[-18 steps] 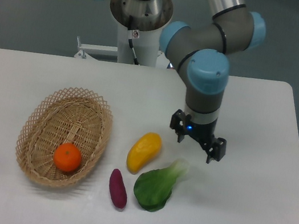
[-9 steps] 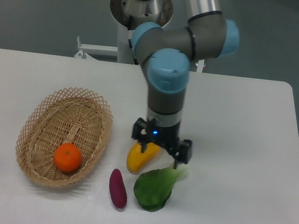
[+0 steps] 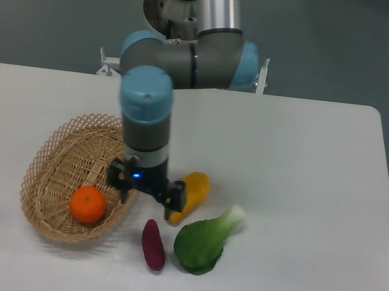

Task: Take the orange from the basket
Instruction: 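Move the open gripper over the wicker basket and lower onto the orange, then close the gripper around the orange inside the basket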

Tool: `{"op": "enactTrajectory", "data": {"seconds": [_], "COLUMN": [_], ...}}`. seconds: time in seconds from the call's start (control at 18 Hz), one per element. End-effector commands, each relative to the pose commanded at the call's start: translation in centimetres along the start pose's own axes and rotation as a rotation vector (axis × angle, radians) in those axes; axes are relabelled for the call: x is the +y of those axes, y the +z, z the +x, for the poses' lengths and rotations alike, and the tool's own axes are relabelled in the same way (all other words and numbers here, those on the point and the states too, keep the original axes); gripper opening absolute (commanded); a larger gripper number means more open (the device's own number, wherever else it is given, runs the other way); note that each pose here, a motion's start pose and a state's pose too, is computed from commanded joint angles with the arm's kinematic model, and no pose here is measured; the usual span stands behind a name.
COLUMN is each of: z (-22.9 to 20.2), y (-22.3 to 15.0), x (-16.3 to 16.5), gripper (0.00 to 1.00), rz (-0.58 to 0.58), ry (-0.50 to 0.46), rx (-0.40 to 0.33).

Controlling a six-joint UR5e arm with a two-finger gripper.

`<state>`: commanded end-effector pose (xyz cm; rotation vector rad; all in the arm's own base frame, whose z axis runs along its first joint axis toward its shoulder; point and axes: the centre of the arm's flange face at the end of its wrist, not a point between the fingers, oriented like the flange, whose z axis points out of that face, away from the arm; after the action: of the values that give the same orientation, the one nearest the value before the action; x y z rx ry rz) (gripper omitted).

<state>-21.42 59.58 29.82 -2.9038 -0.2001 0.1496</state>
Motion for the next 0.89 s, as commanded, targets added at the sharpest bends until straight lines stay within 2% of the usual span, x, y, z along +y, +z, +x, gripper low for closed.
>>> {"op": "enactTrajectory", "data": {"seconds": [0.22, 0.39, 0.89], "z": [4.0, 5.8, 6.7], "y": [1.1, 2.7, 4.9], "x": [-0.2, -0.3, 0.1], "gripper": [1.00, 1.00, 1.00], "rz": [-0.018, -0.040, -0.077], "ry": [0.058, 0.067, 0.079], "rx": [0.030, 0.050, 0.066]}}
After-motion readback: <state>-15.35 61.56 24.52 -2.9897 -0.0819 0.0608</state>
